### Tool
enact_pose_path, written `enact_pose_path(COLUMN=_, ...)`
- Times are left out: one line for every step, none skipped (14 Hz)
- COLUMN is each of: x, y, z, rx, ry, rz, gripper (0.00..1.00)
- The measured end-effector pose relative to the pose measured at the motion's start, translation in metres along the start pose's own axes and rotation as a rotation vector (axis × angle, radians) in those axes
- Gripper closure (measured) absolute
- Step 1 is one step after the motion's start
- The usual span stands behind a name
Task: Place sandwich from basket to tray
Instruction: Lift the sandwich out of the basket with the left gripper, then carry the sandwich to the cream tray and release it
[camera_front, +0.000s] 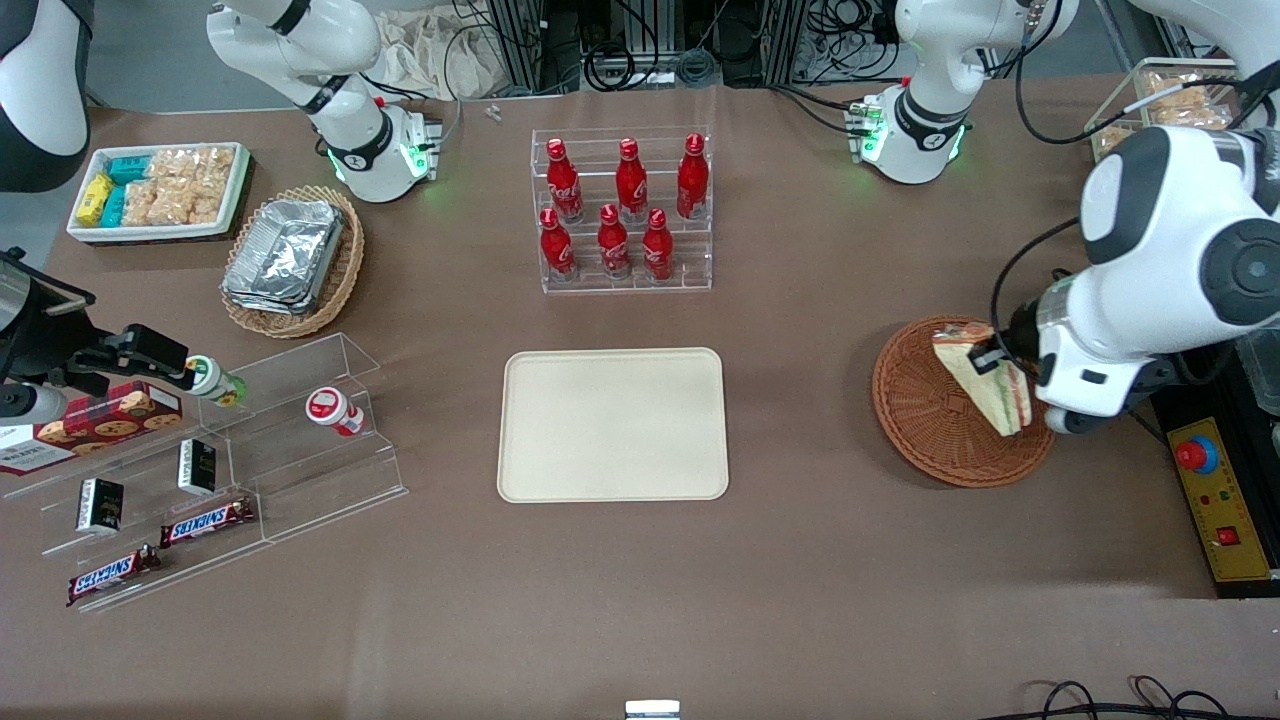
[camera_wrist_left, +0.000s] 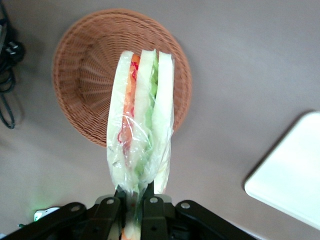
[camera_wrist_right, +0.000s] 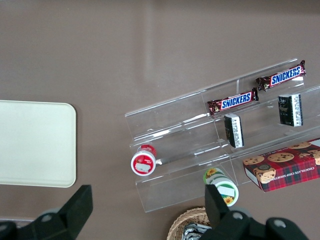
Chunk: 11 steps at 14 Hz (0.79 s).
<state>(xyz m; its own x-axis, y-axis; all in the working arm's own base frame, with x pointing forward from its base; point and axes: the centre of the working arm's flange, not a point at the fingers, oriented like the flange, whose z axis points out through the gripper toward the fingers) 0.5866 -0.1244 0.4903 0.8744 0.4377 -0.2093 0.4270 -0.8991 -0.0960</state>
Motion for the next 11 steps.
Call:
enact_pose_path(x=-0.013, y=0.016, z=0.000, rx=0.005, ry=0.001, rz=0.022, gripper=0.85)
enact_pose_path(x=-0.026, y=0.033, z=0.001, rx=0.012, ry=0.004, rz=0.049, gripper=0.85)
enact_pose_path(x=-0.040, y=0.051, z=0.002, rx=0.017, ry=0.008, rz=0.078, gripper=0.85)
enact_pose_path(x=-0.055, y=0.068, z=0.004, rx=0.023, ry=0.012, rz=0.108, gripper=0.86)
enact_pose_path(x=-0.068, y=0.084, z=0.006, rx=0.028, ry=0.015, rz=0.138, gripper=0.86)
enact_pose_path(x=-0.079, y=0.097, z=0.008, rx=0.032, ry=0.017, rz=0.165, gripper=0.86)
enact_pose_path(x=-0.087, y=0.108, z=0.012, rx=0.035, ry=0.019, rz=0.188, gripper=0.87)
enact_pose_path(x=-0.094, y=0.121, z=0.016, rx=0.032, ry=0.025, rz=0.211, gripper=0.87)
enact_pose_path(x=-0.103, y=0.136, z=0.022, rx=0.023, ry=0.038, rz=0.238, gripper=0.87)
enact_pose_path(x=-0.113, y=0.153, z=0.030, rx=0.012, ry=0.051, rz=0.268, gripper=0.87)
enact_pose_path(x=-0.123, y=0.171, z=0.042, rx=0.005, ry=0.059, rz=0.297, gripper=0.87)
